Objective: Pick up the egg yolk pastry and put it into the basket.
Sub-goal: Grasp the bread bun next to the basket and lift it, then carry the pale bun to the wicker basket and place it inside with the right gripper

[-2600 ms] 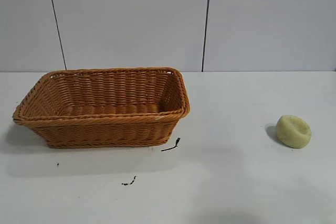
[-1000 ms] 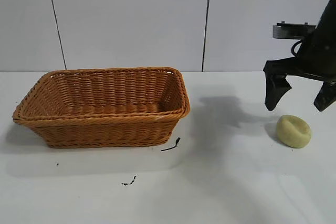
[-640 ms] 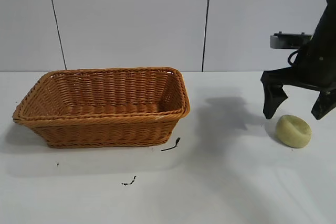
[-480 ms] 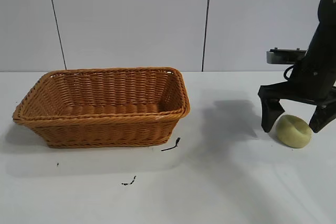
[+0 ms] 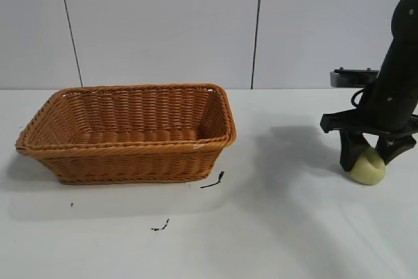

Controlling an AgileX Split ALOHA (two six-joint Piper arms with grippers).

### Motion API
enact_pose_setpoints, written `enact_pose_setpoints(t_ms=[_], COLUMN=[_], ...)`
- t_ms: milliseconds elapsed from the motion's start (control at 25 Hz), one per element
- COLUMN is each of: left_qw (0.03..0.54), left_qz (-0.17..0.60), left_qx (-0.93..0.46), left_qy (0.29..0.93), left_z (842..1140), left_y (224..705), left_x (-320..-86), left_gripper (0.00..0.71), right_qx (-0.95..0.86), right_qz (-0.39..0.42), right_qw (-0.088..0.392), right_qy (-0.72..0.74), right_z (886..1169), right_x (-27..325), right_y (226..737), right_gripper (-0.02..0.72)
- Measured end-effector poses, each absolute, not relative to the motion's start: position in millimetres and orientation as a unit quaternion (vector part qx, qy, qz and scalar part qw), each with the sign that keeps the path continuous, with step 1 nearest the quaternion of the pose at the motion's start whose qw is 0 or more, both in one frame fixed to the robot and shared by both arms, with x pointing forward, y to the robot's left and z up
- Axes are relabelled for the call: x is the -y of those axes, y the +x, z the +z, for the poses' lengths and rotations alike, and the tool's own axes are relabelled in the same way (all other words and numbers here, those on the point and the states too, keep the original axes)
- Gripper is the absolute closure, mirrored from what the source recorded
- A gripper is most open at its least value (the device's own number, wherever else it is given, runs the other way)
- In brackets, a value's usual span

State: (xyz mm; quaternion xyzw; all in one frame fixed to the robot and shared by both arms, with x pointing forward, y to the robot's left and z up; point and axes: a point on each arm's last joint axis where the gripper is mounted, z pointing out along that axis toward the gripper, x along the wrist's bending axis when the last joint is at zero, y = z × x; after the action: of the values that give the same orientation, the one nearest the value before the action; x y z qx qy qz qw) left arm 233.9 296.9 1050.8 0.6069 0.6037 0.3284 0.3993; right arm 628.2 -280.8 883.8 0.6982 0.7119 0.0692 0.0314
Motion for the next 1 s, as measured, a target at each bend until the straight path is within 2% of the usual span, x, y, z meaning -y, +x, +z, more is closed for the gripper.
enact_pose_setpoints(t_ms=[80, 240, 360, 520, 640, 880, 1000], left_qw=[0.399, 0.399, 0.399, 0.399, 0.399, 0.399, 0.399], left_qz=[0.328, 0.328, 0.328, 0.328, 0.328, 0.328, 0.328], left_qx=[-0.604, -0.604, -0.604, -0.604, -0.604, -0.604, -0.604], left_qy=[0.607, 0.607, 0.607, 0.607, 0.607, 0.607, 0.607], left_z=[1051, 1051, 1051, 1051, 1051, 1051, 1051], left_y=[234, 234, 234, 234, 234, 234, 234], left_x=[-297, -297, -297, -297, -297, -297, -297], left_gripper=[0.015, 0.015, 0.015, 0.015, 0.015, 0.015, 0.015], right_qx=[-0.712, -0.714, -0.719, -0.717, -0.717, -0.719, -0.727], right_qz=[0.068, 0.068, 0.086, 0.132, 0.153, 0.163, 0.175], right_qw=[0.03, 0.029, 0.046, 0.089, 0.108, 0.115, 0.124], right_qy=[0.698, 0.696, 0.688, 0.678, 0.672, 0.666, 0.652], right_z=[884, 898, 932, 1002, 1043, 1076, 1087], right_x=[281, 281, 280, 280, 279, 278, 265], right_y=[628, 626, 629, 634, 636, 640, 642], right_gripper=[0.497, 0.519, 0.522, 0.522, 0.522, 0.522, 0.522])
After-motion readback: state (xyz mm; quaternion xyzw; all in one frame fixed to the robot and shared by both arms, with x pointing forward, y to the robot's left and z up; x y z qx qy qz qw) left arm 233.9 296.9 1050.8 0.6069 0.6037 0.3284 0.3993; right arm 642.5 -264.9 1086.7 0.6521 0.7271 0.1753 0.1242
